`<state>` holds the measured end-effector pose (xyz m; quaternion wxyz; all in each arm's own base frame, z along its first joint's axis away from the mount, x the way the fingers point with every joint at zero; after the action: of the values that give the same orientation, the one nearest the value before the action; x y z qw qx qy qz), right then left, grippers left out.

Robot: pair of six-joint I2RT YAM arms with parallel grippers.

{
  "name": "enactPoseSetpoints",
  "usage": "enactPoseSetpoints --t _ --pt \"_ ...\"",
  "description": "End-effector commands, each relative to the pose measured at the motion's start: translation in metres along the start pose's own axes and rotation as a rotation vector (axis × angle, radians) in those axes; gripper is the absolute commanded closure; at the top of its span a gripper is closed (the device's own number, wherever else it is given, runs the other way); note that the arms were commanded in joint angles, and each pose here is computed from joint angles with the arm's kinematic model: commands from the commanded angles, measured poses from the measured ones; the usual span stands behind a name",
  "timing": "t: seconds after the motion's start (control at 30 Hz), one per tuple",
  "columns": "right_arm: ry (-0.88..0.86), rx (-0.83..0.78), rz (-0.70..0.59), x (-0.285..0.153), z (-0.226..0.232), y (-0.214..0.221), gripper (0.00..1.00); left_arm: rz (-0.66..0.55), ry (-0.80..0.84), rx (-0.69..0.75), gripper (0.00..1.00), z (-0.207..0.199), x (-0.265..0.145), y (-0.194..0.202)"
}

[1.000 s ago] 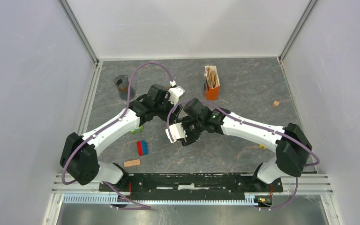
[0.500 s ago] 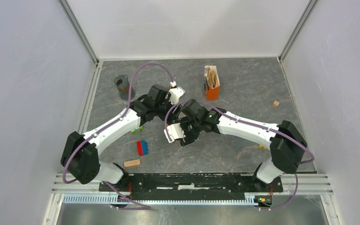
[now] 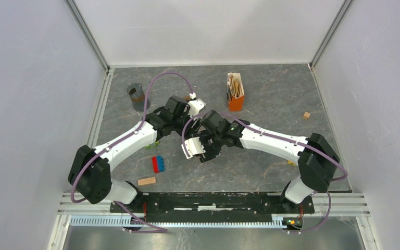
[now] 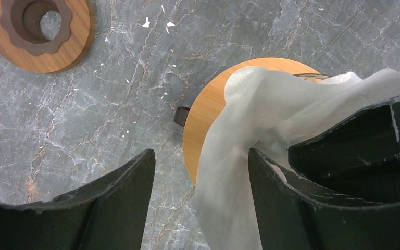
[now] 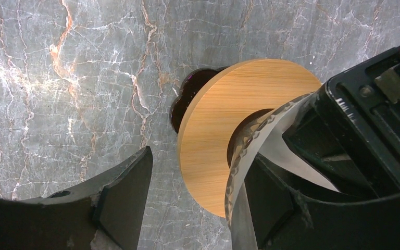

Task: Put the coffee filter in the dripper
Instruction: Place the coffee filter in the coffee dripper.

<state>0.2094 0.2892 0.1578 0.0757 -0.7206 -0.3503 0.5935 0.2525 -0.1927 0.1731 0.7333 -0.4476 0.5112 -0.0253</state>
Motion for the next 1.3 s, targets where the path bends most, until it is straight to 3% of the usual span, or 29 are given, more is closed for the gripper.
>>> enactPoseSetpoints --t 0.0,0.5,1.27 --pt "0.009 -0.012 -0.007 -0.005 -0.007 -0.009 0.30 -0.003 0.019 0.041 0.27 0.001 0.005 0.000" --pt "0.081 -0.024 -0.068 -0.037 -0.017 -0.030 0.22 -0.042 0.014 0.058 0.26 0.003 -0.006 -0.014" --pt "0.125 -0.028 -0.100 -0.063 -0.009 -0.031 0.21 -0.136 0.022 0.065 0.14 0.002 -0.030 -0.037"
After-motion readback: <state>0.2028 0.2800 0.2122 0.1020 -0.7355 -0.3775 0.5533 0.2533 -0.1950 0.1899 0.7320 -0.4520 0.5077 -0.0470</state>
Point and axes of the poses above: each gripper's point midway between its finger pads, its own x axis out along the fingers, its own z axis along the line the jaws close on, y = z × x, the point moved 7 cm from there along -x, back along the fingers, and after that the axes turned 5 degrees about x, right-handed, at the moved point
